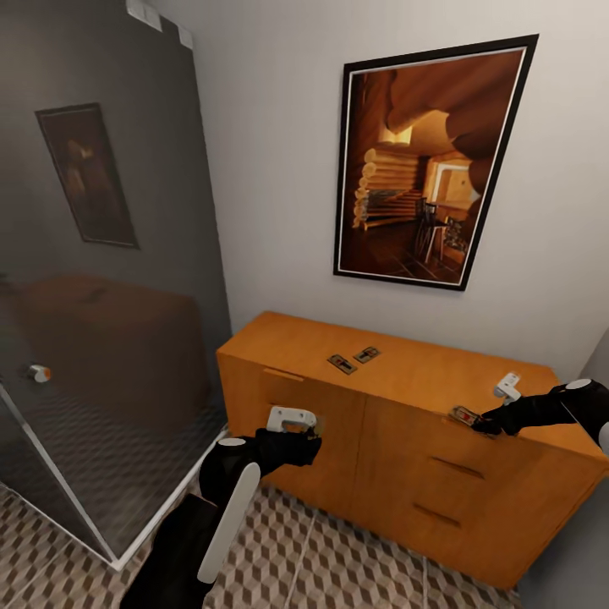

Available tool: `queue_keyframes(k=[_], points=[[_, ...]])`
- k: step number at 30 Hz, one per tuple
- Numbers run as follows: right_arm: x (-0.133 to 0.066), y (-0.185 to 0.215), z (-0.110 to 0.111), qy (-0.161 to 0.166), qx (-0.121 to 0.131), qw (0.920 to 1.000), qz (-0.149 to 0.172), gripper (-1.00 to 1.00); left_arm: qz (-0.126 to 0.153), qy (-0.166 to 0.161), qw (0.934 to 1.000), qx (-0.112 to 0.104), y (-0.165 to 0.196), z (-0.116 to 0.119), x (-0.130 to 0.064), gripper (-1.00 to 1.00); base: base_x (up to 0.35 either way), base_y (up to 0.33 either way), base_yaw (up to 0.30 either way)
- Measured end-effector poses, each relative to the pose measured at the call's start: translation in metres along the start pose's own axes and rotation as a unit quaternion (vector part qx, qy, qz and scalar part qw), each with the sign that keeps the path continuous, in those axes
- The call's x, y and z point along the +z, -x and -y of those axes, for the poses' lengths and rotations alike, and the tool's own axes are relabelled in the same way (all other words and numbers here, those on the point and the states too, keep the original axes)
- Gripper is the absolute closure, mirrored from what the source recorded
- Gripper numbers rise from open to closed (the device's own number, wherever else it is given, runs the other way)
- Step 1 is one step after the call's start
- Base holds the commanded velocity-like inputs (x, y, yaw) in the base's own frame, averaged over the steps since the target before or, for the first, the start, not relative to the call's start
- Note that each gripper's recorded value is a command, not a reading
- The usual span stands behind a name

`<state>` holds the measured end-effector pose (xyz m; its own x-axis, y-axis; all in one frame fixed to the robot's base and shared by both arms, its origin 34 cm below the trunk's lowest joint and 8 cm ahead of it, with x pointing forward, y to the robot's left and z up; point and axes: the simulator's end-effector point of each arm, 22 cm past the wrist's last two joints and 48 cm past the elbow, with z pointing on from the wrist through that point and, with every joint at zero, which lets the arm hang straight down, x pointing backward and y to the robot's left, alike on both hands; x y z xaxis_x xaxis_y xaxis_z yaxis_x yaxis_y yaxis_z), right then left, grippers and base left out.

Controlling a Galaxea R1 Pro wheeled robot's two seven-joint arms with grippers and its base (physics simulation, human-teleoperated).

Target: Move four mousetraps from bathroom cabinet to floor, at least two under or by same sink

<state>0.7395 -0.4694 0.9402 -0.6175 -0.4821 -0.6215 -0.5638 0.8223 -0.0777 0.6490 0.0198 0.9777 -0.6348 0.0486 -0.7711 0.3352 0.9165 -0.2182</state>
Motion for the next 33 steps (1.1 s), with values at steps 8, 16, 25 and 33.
queue_keyframes(k=[8, 16, 25, 33], points=[[0.0004, -0.0005, -0.0006, 0.001, 0.0, 1.0, 0.0, 1.0, 0.0, 0.003, 1.0, -0.003, 0.0003, -0.0035, 0.0, 1.0, -0.224, 0.216, 0.0], [0.0021, -0.0007, -0.0026, 0.003, 0.001, 1.0, -0.001, 1.0, 0.001, 0.006, 1.0, -0.008, 0.0009, -0.0075, -0.0002, 1.0, -0.222, 0.216, 0.0], [0.0054, 0.003, -0.0063, 0.005, -0.001, 1.0, 0.001, 1.0, -0.002, 0.004, 0.9999, -0.009, -0.0014, -0.0071, 0.0009, 1.0, -0.121, 0.133, 0.0], [0.0056, 0.0035, -0.0066, 0.005, -0.001, 1.0, 0.001, 1.0, -0.002, 0.006, 0.9999, -0.008, -0.0013, -0.0079, 0.001, 1.0, -0.004, 0.005, 0.0]])
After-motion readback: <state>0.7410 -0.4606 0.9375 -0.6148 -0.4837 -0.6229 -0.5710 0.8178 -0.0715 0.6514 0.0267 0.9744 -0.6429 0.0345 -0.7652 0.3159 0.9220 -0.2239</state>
